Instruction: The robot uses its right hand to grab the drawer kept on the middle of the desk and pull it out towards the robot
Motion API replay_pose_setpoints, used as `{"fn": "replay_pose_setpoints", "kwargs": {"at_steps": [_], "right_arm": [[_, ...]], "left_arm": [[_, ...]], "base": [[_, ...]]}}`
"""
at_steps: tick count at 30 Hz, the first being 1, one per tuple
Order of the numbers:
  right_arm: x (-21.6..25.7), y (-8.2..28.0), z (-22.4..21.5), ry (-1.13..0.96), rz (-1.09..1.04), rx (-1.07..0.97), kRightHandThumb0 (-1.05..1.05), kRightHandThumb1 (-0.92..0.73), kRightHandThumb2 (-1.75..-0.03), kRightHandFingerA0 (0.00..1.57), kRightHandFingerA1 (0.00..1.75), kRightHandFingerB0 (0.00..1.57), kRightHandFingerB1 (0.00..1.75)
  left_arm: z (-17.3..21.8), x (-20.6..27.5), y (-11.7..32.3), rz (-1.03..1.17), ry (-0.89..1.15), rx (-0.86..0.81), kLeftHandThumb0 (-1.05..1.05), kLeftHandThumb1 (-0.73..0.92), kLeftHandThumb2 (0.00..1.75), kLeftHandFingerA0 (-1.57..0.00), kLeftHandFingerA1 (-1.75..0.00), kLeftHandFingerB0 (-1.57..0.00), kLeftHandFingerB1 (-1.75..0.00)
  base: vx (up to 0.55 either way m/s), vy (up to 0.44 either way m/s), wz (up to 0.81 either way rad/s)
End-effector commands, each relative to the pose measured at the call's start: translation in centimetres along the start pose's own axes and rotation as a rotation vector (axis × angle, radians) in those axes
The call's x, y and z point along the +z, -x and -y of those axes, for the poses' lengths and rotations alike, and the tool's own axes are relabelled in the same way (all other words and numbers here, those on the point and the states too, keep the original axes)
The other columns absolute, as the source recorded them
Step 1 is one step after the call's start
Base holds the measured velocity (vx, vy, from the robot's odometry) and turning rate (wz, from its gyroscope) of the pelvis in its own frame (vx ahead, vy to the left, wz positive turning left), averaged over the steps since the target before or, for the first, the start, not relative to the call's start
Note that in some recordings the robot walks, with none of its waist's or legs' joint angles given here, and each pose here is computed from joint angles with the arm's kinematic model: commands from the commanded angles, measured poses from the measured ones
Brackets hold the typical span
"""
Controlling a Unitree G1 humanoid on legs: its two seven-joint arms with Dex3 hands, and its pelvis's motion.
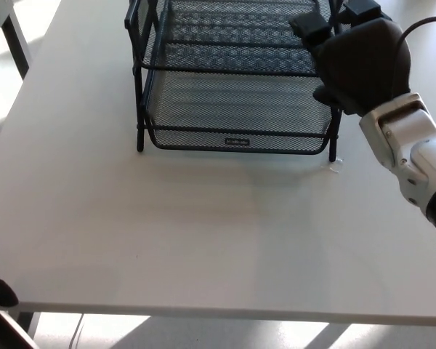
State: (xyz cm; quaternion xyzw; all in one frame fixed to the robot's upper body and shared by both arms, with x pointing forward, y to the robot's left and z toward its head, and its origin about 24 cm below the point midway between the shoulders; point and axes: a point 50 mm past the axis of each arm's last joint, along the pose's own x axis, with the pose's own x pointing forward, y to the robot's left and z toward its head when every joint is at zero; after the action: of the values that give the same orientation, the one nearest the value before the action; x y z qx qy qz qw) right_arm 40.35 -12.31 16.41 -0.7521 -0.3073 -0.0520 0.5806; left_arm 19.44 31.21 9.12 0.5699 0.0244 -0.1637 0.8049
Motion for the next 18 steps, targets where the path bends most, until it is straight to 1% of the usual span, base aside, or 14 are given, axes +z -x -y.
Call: {"fn": "replay_pose_setpoints", "kwargs": {"at_steps": [1, 2, 3, 4, 5, 8, 9, 10, 11, 12, 13, 14, 15, 18], "right_arm": [[-0.7, -0.2, 0.9, 0.023, 0.098, -0.098, -0.37, -0.54, -0.58, 0.88, 1.28, 0.36, 0.51], [-0.8, -0.1, 0.8, 0.020, 0.107, -0.083, -0.34, -0.55, -0.59, 0.90, 1.34, 0.38, 0.52], [-0.8, -0.1, 0.7, 0.019, 0.111, -0.077, -0.34, -0.55, -0.59, 0.90, 1.34, 0.38, 0.52], [-1.0, 0.0, 0.7, 0.012, 0.118, -0.082, -0.33, -0.55, -0.60, 0.86, 1.50, 0.58, 0.54], [-1.0, 0.0, 0.7, 0.007, 0.123, -0.082, -0.34, -0.55, -0.60, 0.83, 1.49, 0.66, 0.56], [-1.0, 0.1, 0.7, 0.004, 0.126, -0.080, -0.34, -0.55, -0.60, 0.83, 1.49, 0.66, 0.56], [-1.0, 0.3, 0.5, 0.008, 0.134, -0.096, -0.35, -0.53, -0.63, 0.77, 1.48, 0.88, 0.70], [-0.9, 0.4, 0.5, -0.004, 0.136, -0.109, -0.36, -0.54, -0.62, 0.76, 1.55, 0.87, 0.74], [-1.1, 0.4, 0.6, -0.014, 0.138, -0.117, -0.33, -0.54, -0.63, 0.77, 1.57, 0.87, 0.75], [-1.1, 0.4, 0.6, -0.015, 0.139, -0.119, -0.33, -0.54, -0.63, 0.77, 1.57, 0.87, 0.75], [-1.1, 0.4, 0.6, -0.017, 0.142, -0.121, -0.35, -0.55, -0.63, 0.79, 1.58, 0.87, 0.81], [-1.1, 0.4, 0.6, -0.017, 0.143, -0.122, -0.35, -0.55, -0.63, 0.79, 1.58, 0.87, 0.81], [-1.0, 0.5, 0.6, -0.016, 0.144, -0.126, -0.37, -0.58, -0.64, 0.78, 1.59, 0.85, 0.86], [-0.8, 0.8, 0.3, -0.012, 0.151, -0.136, -0.37, -0.58, -0.63, 0.80, 1.61, 0.87, 0.85]], "left_arm": [[-0.4, 0.1, -0.4, 0.032, -0.049, -0.037, -0.28, 0.54, 0.57, -0.82, -0.89, -0.83, -0.63], [-0.4, 0.1, -0.4, 0.033, -0.053, -0.040, -0.29, 0.55, 0.57, -0.82, -0.90, -0.83, -0.63], [-0.4, 0.1, -0.4, 0.034, -0.054, -0.042, -0.29, 0.55, 0.57, -0.82, -0.90, -0.83, -0.63], [-0.8, 0.2, -0.5, 0.033, -0.058, -0.044, -0.28, 0.55, 0.57, -0.80, -0.88, -0.82, -0.62], [-0.9, 0.2, -0.6, 0.034, -0.063, -0.044, -0.27, 0.55, 0.57, -0.79, -0.87, -0.82, -0.61], [-1.0, 0.2, -0.6, 0.036, -0.067, -0.045, -0.27, 0.55, 0.57, -0.79, -0.87, -0.82, -0.61], [-1.0, 0.2, -0.6, 0.037, -0.069, -0.046, -0.27, 0.55, 0.56, -0.81, -0.87, -0.83, -0.62], [-1.0, 0.2, -0.6, 0.049, -0.079, -0.040, -0.27, 0.54, 0.56, -0.82, -0.89, -0.83, -0.62], [-1.1, 0.3, -0.8, 0.057, -0.081, -0.035, -0.27, 0.54, 0.56, -0.82, -0.90, -0.83, -0.63], [-1.1, 0.3, -0.8, 0.059, -0.082, -0.034, -0.27, 0.54, 0.56, -0.82, -0.90, -0.83, -0.63], [-1.1, 0.3, -0.8, 0.058, -0.080, -0.036, -0.27, 0.55, 0.57, -0.82, -0.89, -0.83, -0.63], [-1.2, 0.3, -0.8, 0.057, -0.079, -0.037, -0.27, 0.55, 0.57, -0.82, -0.89, -0.83, -0.63], [-1.2, 0.3, -0.8, 0.057, -0.076, -0.036, -0.26, 0.55, 0.57, -0.82, -0.90, -0.83, -0.63], [-1.2, 0.2, -0.8, 0.056, -0.084, -0.040, -0.27, 0.55, 0.57, -0.81, -0.87, -0.82, -0.62]], "base": [[0.00, 0.000, 0.00], [0.00, 0.000, 0.00], [0.00, 0.000, 0.00], [0.00, 0.000, 0.00], [0.00, 0.000, 0.00], [0.00, 0.000, 0.00], [0.00, 0.000, 0.00], [0.00, 0.000, 0.00], [0.00, 0.000, 0.00], [0.00, 0.000, 0.00], [0.00, 0.000, 0.00], [0.00, 0.000, 0.00], [0.00, 0.000, 0.00], [0.00, 0.000, 0.00]]}}
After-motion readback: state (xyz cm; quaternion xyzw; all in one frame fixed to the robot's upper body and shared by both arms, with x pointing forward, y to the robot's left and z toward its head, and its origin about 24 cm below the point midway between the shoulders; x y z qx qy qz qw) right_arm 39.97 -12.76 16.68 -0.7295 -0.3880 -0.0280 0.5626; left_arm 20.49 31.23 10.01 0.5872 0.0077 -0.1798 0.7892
